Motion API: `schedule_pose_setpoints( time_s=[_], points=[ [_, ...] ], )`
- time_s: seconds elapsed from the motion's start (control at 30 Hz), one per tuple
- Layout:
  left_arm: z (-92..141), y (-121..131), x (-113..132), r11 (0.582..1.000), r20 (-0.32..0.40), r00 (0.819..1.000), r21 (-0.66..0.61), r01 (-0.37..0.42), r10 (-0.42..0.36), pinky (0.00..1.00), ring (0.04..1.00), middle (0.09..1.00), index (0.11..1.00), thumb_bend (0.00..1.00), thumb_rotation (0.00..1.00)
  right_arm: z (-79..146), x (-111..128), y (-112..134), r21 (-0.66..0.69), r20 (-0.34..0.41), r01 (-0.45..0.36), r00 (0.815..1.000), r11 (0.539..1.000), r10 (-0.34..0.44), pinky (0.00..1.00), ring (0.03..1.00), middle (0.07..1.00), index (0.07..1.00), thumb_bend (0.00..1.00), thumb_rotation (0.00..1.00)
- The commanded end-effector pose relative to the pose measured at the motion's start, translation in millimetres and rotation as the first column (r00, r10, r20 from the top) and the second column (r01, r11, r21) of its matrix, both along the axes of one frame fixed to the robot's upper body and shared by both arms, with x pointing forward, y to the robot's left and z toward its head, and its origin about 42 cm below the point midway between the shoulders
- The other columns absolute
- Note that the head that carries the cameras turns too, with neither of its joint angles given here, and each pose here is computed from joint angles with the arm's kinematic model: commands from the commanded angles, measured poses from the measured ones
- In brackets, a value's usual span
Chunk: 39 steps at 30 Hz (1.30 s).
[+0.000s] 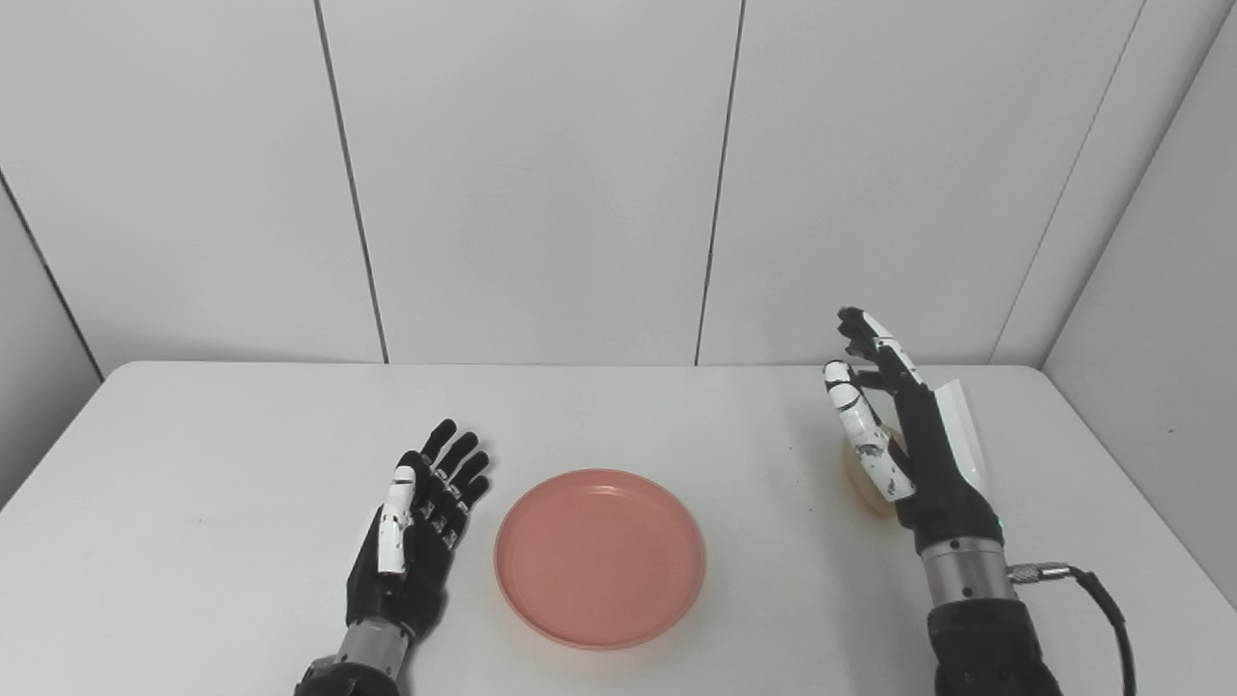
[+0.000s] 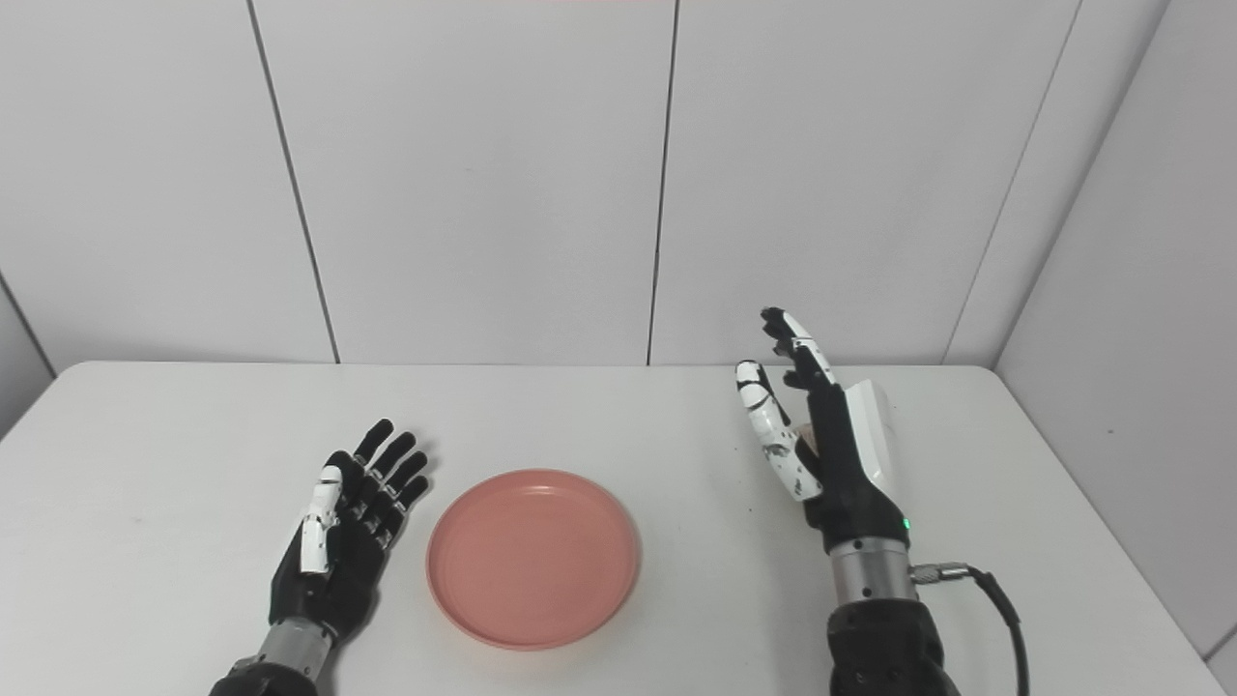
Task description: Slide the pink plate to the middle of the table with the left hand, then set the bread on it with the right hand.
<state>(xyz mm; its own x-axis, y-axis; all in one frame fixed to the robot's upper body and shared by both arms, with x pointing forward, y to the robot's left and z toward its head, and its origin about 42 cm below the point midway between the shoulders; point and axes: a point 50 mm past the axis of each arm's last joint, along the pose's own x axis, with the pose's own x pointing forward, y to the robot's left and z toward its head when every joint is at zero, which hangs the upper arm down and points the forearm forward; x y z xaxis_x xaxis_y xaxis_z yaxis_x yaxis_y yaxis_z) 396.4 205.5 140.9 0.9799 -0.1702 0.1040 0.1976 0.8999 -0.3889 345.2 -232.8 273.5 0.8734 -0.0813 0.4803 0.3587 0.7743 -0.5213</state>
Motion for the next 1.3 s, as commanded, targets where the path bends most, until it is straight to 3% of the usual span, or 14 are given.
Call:
schedule_pose_setpoints(
  time_s=[0.0,0.1,0.2,0.3,0.47,0.8,1.0,1.27],
  points=[
    [-24,11,-10,1.0,-0.098,0.995,-0.001,-0.013,0.013,0.96,0.921,0.922,0.917,0.33,1.0,23,2,-5,-0.089,0.095,0.093,0.992,0.992,-0.084,0.82,0.871,0.879,0.886,0.43,1.0],
    [-24,16,-9,1.0,-0.095,0.995,-0.001,-0.01,0.01,0.96,0.923,0.925,0.921,0.33,1.0,26,3,-8,-0.168,0.098,0.196,0.978,0.966,-0.182,0.76,0.846,0.88,0.886,0.5,0.99],
    [-25,20,-9,1.0,-0.096,0.995,0.0,-0.006,0.006,0.96,0.927,0.928,0.924,0.32,1.0,26,7,-12,-0.212,0.094,0.279,0.96,0.936,-0.265,0.73,0.828,0.876,0.892,0.58,0.92],
    [-25,22,-10,1.0,-0.101,0.995,0.002,-0.003,0.003,0.98,0.937,0.935,0.934,0.31,1.0,25,10,-15,-0.216,0.078,0.342,0.94,0.914,-0.333,0.7,0.821,0.879,0.903,0.71,0.83],
    [-25,25,-11,1.0,-0.103,0.995,-0.005,-0.003,0.002,0.99,0.939,0.942,0.94,0.3,1.0,23,17,-18,-0.225,0.051,0.423,0.905,0.878,-0.423,0.7,0.836,0.89,0.923,0.79,0.75],
    [-24,30,-11,1.0,-0.114,0.993,-0.028,-0.006,0.003,0.98,0.931,0.934,0.93,0.29,1.0,11,40,-23,-0.229,-0.061,0.48,0.862,0.847,-0.504,0.82,0.923,0.943,0.974,0.92,0.71],
    [-23,35,-12,1.0,-0.108,0.994,-0.028,0.007,-0.01,1.0,0.947,0.949,0.946,0.29,1.0,6,55,-24,-0.236,-0.133,0.476,0.848,0.847,-0.514,0.9,0.963,0.972,0.994,0.94,0.67],
    [-21,39,-13,0.999,-0.104,0.994,-0.032,0.02,-0.023,1.0,0.962,0.963,0.962,0.3,1.0,-6,78,-21,-0.25,-0.226,0.459,0.828,0.852,-0.512,0.92,0.963,0.978,0.997,0.95,0.7]
  ],
)
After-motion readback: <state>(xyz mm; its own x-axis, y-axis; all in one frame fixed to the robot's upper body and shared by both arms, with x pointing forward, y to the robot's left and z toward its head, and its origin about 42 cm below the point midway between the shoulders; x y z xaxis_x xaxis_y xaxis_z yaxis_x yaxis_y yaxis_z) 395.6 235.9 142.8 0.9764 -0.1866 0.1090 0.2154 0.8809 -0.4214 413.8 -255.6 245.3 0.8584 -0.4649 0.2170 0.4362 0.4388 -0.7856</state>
